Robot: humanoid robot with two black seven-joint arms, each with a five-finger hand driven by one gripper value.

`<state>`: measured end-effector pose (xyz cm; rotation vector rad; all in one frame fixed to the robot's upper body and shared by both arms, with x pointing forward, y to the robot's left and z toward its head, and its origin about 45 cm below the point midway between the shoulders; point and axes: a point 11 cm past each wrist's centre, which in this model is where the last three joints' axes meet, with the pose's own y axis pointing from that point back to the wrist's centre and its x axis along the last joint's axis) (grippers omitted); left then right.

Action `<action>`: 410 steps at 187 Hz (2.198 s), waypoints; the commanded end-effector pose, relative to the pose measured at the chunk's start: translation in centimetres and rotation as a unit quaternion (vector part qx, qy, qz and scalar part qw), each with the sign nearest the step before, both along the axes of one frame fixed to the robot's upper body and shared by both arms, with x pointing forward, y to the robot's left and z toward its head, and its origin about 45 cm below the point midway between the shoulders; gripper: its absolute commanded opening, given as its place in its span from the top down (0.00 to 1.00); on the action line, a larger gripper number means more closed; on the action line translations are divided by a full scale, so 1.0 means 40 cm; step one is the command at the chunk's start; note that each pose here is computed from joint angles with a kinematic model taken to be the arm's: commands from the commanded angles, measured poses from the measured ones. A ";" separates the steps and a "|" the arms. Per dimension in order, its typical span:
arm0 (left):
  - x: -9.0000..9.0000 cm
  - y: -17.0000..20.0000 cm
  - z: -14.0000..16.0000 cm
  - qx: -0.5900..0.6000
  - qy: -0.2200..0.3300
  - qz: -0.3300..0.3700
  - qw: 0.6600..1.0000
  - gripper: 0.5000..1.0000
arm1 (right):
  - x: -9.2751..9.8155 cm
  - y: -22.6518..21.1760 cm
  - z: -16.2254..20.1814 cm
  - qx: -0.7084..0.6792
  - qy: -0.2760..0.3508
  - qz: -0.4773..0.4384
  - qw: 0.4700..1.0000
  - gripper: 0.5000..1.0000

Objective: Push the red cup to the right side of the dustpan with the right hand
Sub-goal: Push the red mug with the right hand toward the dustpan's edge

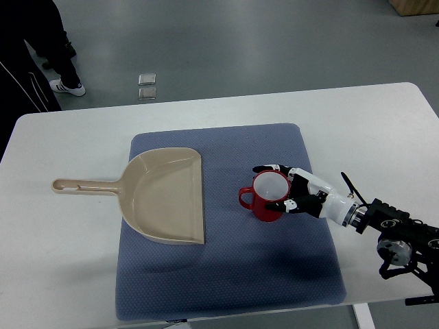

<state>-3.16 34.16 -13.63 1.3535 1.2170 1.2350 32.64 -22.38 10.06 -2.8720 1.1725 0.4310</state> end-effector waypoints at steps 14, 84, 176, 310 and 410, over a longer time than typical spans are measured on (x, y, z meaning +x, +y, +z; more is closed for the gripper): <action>-0.001 0.000 0.000 0.000 0.000 0.000 1.000 0.00 | -0.002 0.018 -0.001 0.006 0.001 0.004 1.000 0.14; -0.001 0.000 0.000 0.000 0.000 0.000 1.000 0.00 | -0.016 0.063 -0.005 0.017 0.000 0.006 1.000 0.13; 0.002 -0.001 0.000 -0.001 -0.001 0.000 1.000 0.00 | -0.031 0.135 0.003 0.030 -0.008 0.018 0.999 0.13; 0.002 0.000 0.000 0.000 0.000 0.000 1.000 0.00 | -0.056 0.194 0.002 0.042 -0.011 0.032 0.999 0.13; 0.000 -0.001 0.000 -0.001 0.000 0.000 1.000 0.00 | -0.063 0.209 0.003 0.037 -0.013 0.039 0.998 0.13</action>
